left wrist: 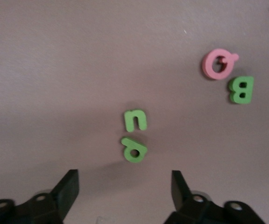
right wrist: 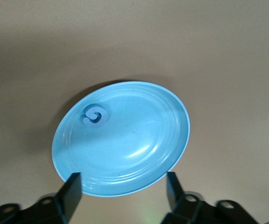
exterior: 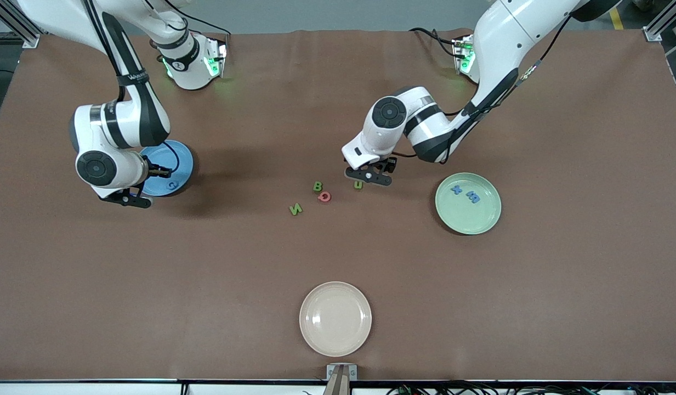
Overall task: Sort uppercase to blue plate, lowercase to green plate
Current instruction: 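Grasp the green q with the left gripper while the right gripper returns to the letters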
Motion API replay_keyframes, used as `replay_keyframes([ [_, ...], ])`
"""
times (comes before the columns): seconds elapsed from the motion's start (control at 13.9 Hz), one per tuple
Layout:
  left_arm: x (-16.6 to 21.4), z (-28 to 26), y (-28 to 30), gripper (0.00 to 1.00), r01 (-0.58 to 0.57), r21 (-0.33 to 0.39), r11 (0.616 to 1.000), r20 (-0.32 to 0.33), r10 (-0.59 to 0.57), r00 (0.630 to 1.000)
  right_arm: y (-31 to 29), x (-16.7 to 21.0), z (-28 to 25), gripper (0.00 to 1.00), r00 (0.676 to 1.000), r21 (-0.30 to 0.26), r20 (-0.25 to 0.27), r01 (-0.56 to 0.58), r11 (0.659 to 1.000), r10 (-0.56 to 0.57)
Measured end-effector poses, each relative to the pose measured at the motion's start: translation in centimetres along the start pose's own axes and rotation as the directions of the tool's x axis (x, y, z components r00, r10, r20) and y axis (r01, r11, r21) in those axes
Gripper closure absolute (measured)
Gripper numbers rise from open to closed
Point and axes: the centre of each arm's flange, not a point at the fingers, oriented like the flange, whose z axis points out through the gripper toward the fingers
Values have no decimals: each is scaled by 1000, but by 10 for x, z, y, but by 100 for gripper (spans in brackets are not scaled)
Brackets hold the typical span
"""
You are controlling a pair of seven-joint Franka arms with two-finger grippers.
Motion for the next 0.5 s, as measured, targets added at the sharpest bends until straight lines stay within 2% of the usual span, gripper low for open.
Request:
replay_keyframes([
  [0.07,-4,4,5,16,-4,1,1000,7,4,1000,-4,-2,-6,1,1000,22,-13,-7,1000,7],
  [0.36,-10,20,13,19,-21,23,1000,19,20,1000,-36,-25,-56,0,997,198,-60,-41,979,54],
  [0.5,-9,29,13,19,-22,44,999,14,21,1000,-52,-36,-80,0,993,245,-108,-29,969,57],
])
